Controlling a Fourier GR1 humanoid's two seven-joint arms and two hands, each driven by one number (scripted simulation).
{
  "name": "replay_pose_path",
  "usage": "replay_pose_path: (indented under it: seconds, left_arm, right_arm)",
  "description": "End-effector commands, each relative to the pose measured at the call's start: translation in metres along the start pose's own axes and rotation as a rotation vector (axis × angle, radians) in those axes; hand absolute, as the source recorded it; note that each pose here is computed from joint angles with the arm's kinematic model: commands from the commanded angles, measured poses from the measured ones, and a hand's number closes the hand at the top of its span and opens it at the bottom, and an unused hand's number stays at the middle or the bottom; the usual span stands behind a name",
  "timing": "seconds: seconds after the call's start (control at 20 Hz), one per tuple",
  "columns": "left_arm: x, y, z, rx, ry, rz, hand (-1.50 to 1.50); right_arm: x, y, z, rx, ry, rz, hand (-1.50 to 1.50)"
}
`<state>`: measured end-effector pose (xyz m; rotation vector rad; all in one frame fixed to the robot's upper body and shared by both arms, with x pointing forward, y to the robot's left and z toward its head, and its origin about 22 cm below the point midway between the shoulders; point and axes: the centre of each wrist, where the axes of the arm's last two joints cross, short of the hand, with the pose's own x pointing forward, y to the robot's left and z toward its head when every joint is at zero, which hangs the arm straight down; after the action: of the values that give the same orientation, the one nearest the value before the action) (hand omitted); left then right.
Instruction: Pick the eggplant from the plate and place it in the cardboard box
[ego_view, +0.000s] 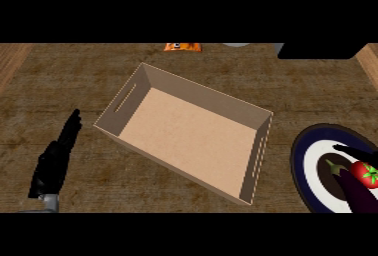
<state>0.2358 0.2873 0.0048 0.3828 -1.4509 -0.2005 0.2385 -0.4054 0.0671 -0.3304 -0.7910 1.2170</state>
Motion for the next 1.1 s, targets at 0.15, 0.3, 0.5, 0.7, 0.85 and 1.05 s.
replay_pose_path:
  seconds: [0.15,0.3,0.5,0.7,0.85,1.05]
  left_arm:
    - [-0.007,-0.002,-0.013,0.004,-0.001,0.011,0.0]
    - [-0.002,0.023,-0.004,-0.001,0.023,0.014,0.0]
    - [-0.011,-0.011,-0.006,0.015,0.003,0.015,0.0]
    - [0.02,-0.008,0.0,0.015,0.0,0.003,0.0]
    - [0.014,0.009,-0.018,0.005,-0.001,0.001,0.0]
    - [0.001,-0.009,0.005,0.016,0.01,-0.002,0.0]
  right_arm:
    - [-0.003,0.011,-0.018,0.008,-0.006,0.01,-1.5]
    - [-0.011,0.015,-0.002,0.02,0.007,0.032,-1.5]
    - [-0.013,0.012,-0.019,0.053,0.006,0.014,-1.5]
    - [-0.007,0.022,-0.02,0.002,-0.038,0.049,1.5]
    - [-0.011,0.042,-0.026,-0.157,-0.017,0.122,1.5]
    - [-0.01,0.031,-0.026,-0.224,-0.033,0.155,1.5]
